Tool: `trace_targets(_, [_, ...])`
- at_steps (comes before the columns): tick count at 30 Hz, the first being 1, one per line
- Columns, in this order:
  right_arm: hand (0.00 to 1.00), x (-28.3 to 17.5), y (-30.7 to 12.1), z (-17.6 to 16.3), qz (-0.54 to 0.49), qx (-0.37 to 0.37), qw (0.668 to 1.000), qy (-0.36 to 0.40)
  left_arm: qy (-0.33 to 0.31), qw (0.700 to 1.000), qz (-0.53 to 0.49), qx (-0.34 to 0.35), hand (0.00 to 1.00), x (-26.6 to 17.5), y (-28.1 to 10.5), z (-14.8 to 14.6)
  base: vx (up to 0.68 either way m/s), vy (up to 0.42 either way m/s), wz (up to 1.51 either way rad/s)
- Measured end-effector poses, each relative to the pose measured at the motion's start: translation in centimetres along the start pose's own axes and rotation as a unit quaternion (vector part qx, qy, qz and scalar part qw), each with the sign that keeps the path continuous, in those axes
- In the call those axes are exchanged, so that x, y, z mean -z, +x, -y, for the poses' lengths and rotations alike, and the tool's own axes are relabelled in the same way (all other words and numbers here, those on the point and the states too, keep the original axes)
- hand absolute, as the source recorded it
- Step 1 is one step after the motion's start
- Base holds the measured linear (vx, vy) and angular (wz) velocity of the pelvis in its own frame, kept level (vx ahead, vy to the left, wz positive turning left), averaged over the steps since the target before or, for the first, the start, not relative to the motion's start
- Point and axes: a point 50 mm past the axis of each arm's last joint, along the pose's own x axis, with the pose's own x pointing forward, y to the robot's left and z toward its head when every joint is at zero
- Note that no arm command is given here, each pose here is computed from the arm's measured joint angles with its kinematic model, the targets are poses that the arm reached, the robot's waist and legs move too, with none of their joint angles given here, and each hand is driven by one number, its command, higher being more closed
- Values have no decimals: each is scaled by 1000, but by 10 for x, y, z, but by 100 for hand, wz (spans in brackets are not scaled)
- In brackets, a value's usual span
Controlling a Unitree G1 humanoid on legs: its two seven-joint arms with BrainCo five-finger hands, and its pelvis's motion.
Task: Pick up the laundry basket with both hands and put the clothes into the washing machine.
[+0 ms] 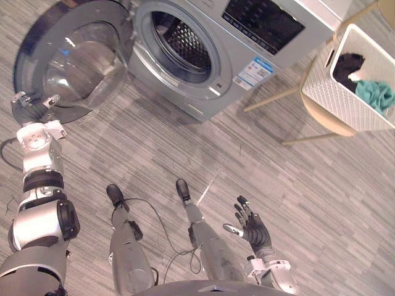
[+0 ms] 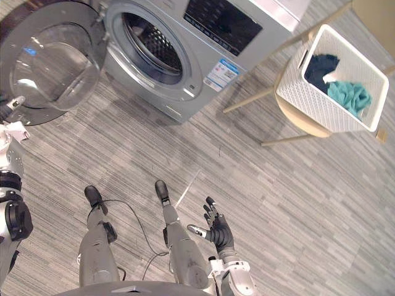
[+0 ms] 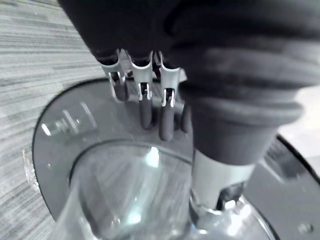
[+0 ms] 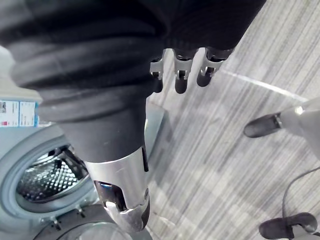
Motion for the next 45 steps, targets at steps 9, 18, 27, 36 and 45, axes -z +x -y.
trace_targets(9, [0,17,3,18,-42,30,999,-12,53,992,-114,-12,0,88,-38,-34,7,25,21])
trace_targets(18, [0,71,9,68,-183,134,973,-31,151,937,-292,117,0,210,-159,-29,12,36,36])
trace_targets(27, [0,121,-21,105,-348,275,896,39,173,816,-533,140,0,283,-313,-81,27,37,13])
trace_targets(36, [0,130,-39,112,-370,328,865,80,196,787,-567,141,0,286,-332,-99,11,-13,-3])
trace_targets(45, [0,130,-19,90,-325,341,869,152,197,814,-528,141,0,281,-296,-89,5,11,-62])
